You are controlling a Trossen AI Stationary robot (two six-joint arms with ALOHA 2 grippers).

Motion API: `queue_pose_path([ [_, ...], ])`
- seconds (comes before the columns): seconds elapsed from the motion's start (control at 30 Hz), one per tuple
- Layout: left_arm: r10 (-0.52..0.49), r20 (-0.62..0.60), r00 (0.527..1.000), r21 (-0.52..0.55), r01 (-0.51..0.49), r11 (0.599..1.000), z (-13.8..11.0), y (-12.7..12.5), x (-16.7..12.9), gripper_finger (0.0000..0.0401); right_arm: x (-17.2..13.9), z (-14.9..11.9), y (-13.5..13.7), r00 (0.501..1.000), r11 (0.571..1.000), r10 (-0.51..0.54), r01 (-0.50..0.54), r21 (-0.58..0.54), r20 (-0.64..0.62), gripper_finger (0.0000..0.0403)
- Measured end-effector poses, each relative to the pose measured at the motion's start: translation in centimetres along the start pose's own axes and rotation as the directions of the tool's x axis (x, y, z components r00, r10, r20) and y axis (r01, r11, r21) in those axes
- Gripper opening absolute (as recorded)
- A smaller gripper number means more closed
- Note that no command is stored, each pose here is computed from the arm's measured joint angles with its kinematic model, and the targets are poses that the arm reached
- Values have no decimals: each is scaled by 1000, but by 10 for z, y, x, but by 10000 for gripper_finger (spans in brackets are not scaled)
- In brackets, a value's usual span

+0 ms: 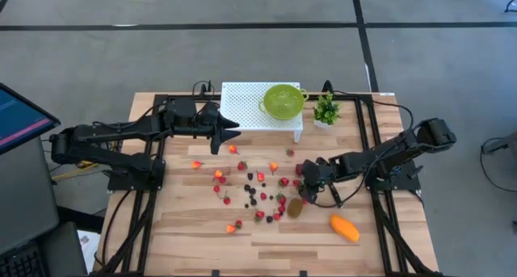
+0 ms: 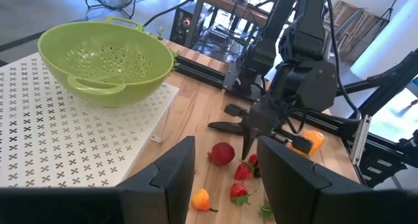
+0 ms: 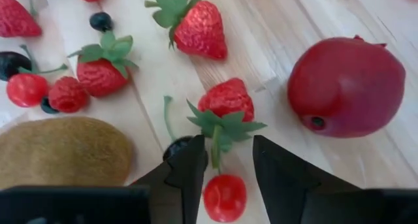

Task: Pick & Place Fruit
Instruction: Put the red strawberry into the green strainer bowl

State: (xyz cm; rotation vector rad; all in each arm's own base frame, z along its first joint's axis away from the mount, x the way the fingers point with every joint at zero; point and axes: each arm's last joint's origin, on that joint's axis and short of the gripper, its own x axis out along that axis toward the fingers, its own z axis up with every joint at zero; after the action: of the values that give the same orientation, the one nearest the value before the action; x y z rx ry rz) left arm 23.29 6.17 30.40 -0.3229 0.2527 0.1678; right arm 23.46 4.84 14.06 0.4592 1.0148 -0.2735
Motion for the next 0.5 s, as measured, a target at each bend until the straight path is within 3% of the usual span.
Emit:
queue_pose_path([
  [0.2, 0, 0, 1000, 0, 0, 1000, 0, 0, 0, 159, 0, 0, 0, 1000, 1000, -7, 7, 1, 8, 112],
  [0.5, 0, 0, 1000, 0, 0, 1000, 0, 0, 0, 159, 0, 0, 0, 1000, 1000, 13, -13, -24, -12, 30],
])
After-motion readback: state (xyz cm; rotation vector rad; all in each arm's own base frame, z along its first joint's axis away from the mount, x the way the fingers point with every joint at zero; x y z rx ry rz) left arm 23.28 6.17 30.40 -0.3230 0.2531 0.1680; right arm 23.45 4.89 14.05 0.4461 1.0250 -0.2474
